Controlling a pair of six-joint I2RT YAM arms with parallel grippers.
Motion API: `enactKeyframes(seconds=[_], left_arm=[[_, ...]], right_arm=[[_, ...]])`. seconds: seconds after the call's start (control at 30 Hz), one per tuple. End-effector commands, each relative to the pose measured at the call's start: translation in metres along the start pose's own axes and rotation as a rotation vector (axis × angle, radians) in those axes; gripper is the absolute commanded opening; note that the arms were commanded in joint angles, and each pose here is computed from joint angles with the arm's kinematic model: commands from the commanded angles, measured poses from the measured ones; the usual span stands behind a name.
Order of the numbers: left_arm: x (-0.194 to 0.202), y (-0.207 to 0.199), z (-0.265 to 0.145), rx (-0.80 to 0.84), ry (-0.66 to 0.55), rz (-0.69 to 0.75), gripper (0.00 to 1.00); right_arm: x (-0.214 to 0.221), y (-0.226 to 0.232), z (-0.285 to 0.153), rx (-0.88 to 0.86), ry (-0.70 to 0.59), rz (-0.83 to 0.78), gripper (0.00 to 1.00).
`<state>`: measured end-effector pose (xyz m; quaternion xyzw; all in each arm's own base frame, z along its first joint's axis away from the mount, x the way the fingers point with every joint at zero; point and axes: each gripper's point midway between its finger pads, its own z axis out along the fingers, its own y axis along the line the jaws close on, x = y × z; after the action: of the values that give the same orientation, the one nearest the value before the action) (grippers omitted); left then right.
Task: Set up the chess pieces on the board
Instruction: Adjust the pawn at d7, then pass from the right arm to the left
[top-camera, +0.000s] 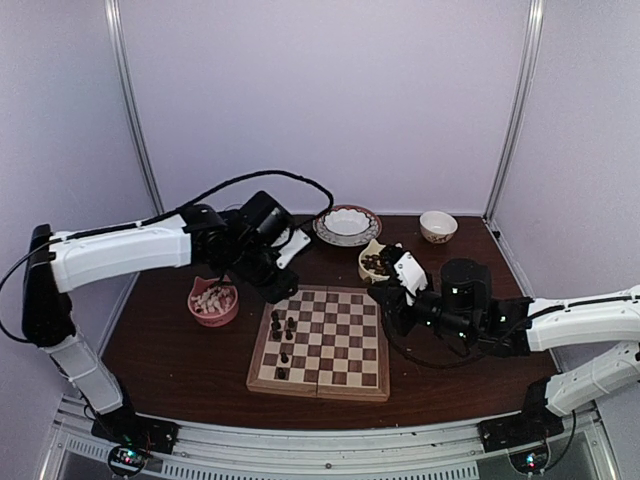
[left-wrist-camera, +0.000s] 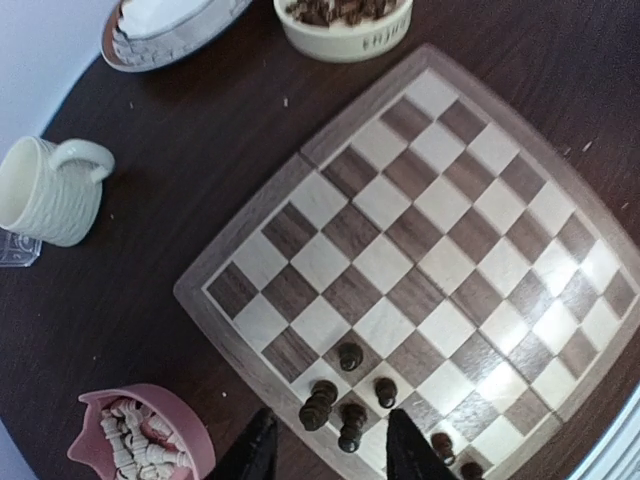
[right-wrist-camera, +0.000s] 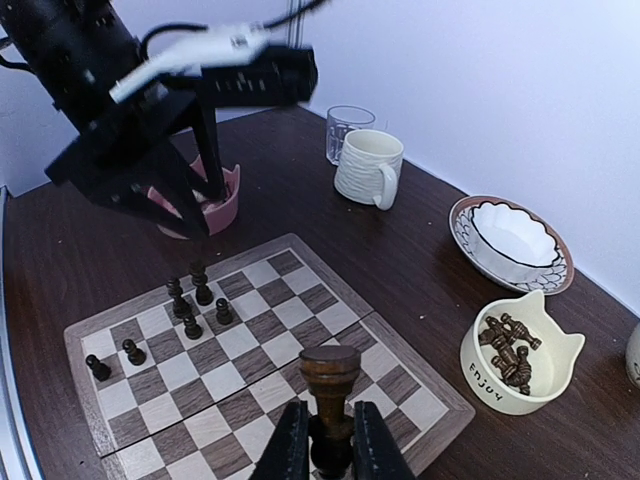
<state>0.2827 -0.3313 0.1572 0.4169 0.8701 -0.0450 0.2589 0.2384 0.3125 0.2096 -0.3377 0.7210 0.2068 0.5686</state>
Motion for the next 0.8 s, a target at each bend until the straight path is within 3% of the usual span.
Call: enactKeyframes(seconds=[0.0,0.13,0.27,0.77], left_arm=[[-0.038,-0.030,-0.046,0.210,-0.357,-0.082,0.44],[-0.036,-0.055,-0.070,0.387,-0.500,-0.092,0.53],[-0.033,-0.070,-0.080,0.485,-0.563,-0.075,0.56],[-0.042,-0.107,-0.058,0.733,-0.505,-0.155,0.57]], right_arm=[[-0.005,0.018,0.004,-0.099,-0.021,-0.026,0.02],[-0.003,0.039,0.010,-0.207,-0.007,-0.034,0.04],[0.001,0.059,0.019,-0.314,0.038,-0.016,0.04],[0.008,0.077,0.022,-0.384,0.067,-0.062,0.03]])
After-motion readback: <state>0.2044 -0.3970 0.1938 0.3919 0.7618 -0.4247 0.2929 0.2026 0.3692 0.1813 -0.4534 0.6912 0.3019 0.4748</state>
